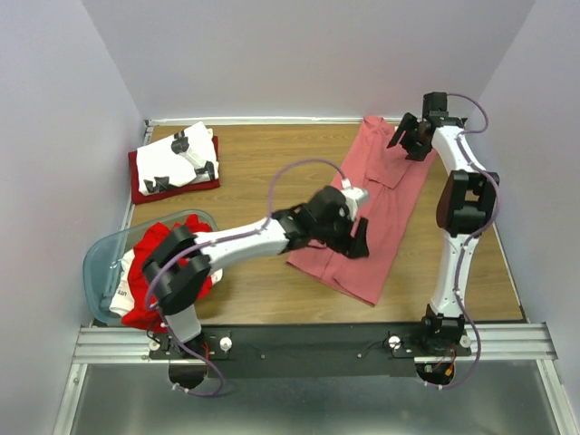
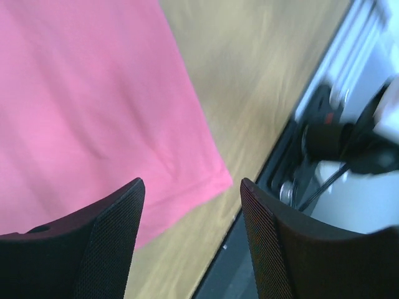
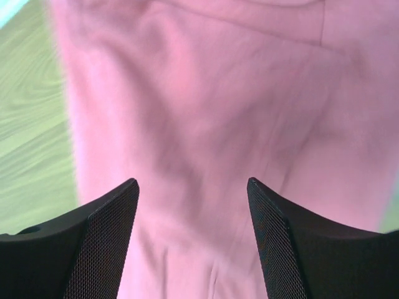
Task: Fold and stack the t-shirts
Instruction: Fold the tshirt
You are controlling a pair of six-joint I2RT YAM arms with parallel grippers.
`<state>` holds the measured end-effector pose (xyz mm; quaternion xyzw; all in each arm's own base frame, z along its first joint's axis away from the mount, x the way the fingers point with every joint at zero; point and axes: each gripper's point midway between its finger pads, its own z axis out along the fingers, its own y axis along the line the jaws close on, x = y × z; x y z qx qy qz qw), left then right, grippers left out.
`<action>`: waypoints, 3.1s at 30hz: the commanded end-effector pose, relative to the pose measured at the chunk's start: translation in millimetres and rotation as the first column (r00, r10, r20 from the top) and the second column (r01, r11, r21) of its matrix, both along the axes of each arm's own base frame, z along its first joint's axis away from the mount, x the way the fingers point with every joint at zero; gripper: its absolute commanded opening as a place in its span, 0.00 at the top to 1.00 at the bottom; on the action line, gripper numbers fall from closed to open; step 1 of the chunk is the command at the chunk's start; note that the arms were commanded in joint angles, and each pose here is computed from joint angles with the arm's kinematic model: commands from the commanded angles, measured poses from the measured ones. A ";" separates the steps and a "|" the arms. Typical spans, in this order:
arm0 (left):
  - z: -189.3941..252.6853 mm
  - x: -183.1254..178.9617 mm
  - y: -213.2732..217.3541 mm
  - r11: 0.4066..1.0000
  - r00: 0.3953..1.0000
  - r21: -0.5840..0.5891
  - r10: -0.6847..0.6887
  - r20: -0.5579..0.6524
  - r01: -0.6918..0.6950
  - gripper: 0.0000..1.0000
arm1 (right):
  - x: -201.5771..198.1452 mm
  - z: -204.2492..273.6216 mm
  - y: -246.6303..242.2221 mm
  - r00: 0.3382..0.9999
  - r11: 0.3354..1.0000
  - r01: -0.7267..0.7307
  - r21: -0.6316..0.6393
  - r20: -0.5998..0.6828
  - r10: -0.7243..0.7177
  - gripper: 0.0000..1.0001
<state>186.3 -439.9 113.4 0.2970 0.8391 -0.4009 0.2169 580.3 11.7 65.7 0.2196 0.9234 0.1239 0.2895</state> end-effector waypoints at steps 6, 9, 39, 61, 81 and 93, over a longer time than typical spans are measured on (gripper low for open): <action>34.9 70.0 107.8 0.968 0.961 0.080 0.223 0.165 -0.238 0.28 | -115.3 81.1 57.7 0.998 0.997 -0.062 -0.038 0.021 0.063 0.23; 17.2 76.1 143.4 0.946 0.944 0.145 0.258 0.204 -0.290 0.28 | -183.6 64.8 86.5 0.996 0.997 -0.071 -0.029 -0.057 0.069 0.23; -42.2 69.6 185.9 0.946 0.958 0.190 0.232 0.168 -0.263 0.30 | -471.1 -15.8 116.9 0.896 0.954 0.301 -0.010 -0.340 -0.286 0.31; -47.5 77.0 190.7 0.928 0.946 0.216 0.264 0.189 -0.303 0.30 | -466.5 -50.9 114.6 0.883 0.945 0.320 -0.073 -0.337 -0.325 0.36; -53.2 63.6 191.7 0.914 0.944 0.257 0.272 0.187 -0.314 0.31 | -474.6 -59.7 104.7 0.879 0.941 0.331 -0.074 -0.338 -0.336 0.71; -67.1 48.9 188.5 0.909 0.954 0.298 0.257 0.153 -0.292 0.39 | -475.8 -57.7 104.5 0.885 0.942 0.332 -0.047 -0.332 -0.328 0.86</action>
